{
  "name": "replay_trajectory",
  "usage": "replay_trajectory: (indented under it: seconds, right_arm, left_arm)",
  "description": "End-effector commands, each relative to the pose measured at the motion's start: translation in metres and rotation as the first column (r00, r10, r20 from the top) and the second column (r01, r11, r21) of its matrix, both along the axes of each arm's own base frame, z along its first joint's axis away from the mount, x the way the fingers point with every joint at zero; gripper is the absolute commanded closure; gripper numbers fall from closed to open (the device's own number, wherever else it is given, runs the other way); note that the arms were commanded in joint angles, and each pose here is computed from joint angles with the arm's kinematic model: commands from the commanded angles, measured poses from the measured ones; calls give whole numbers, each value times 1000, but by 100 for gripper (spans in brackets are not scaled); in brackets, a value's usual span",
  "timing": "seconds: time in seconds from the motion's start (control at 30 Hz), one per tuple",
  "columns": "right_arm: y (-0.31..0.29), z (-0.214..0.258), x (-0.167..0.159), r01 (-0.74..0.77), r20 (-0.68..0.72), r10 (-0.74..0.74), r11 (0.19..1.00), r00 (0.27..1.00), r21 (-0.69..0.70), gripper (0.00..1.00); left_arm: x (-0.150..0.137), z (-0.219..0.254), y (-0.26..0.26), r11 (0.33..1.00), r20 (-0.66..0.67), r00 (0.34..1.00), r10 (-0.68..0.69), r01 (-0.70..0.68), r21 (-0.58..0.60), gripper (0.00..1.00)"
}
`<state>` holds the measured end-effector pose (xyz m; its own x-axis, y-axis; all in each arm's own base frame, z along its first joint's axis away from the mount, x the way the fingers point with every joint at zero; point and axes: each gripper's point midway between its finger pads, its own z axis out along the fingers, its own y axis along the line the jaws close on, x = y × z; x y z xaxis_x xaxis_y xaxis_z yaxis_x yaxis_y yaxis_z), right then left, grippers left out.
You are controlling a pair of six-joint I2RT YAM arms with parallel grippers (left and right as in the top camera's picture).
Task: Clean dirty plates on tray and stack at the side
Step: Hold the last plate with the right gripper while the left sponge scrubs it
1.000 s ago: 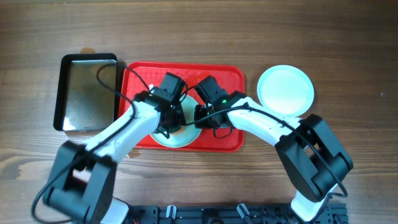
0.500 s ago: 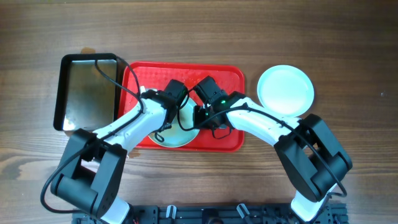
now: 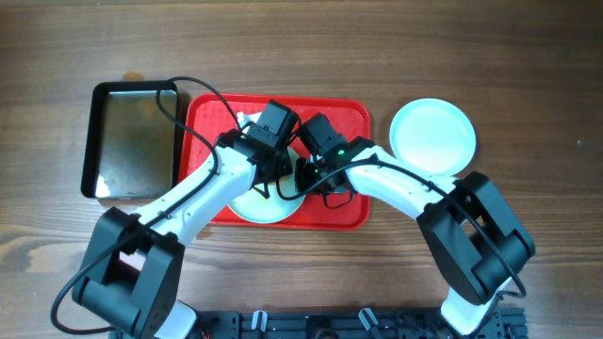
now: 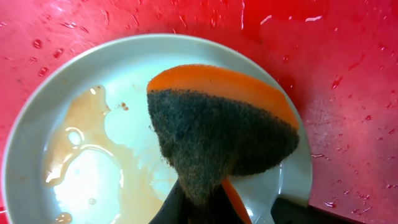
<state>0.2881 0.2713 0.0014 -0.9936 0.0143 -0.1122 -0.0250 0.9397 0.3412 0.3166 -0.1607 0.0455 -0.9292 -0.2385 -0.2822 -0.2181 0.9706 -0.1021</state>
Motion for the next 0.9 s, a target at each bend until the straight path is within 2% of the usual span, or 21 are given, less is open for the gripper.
replay_trajectory:
  seconds: [0.0,0.13,0.23,0.27,0.33,0.4,0.5,0.57,0.67,0.77,0.87]
  right_arm:
    - [-15,-25,-12,-7,-41,4,997,999,-81,96]
    - [-15,-25,-12,-8,-41,4,997,999,-82,96]
    - [-15,-25,-12,-8,-42,4,997,999,-82,96]
    - [-15,-25,-12,-8,-43,4,997,999,-81,96]
    - [-14,-25,-13,-11,-45,7,997,999,-75,96]
    - [-14,-25,-13,-11,-45,7,997,999,-75,96]
    - [-13,-24,-13,-10,-48,7,998,999,-67,96]
    - [-12,-24,-12,-5,-46,2,998,999,-66,96]
    - [-12,-24,-12,-6,-46,3,998,999,-65,96]
    - [-11,-22,-11,-9,-41,7,998,999,-62,96]
    - [-5,1,-4,-33,-14,32,998,999,-46,96]
  left_arm:
    - [-3,-19,-8,1000,-53,999,-2,2,-13,96]
    - [3,-47,-10,1000,-75,997,-1,1,1,96]
    - [3,-60,9,996,-93,995,29,-21,85,96]
    - [2,-60,28,983,-86,995,43,-26,184,96]
    - [-1,-50,75,909,-62,996,65,-33,415,96]
    - [-6,-39,105,839,-71,995,75,-25,543,96]
    - [-7,-26,132,770,-67,992,107,-40,637,96]
    - [-4,-10,131,771,-39,989,145,-88,631,96]
    - [6,32,121,796,98,966,240,-253,550,96]
    - [7,80,109,852,194,950,246,-307,425,96]
    - [-14,110,91,930,169,952,255,-289,227,96]
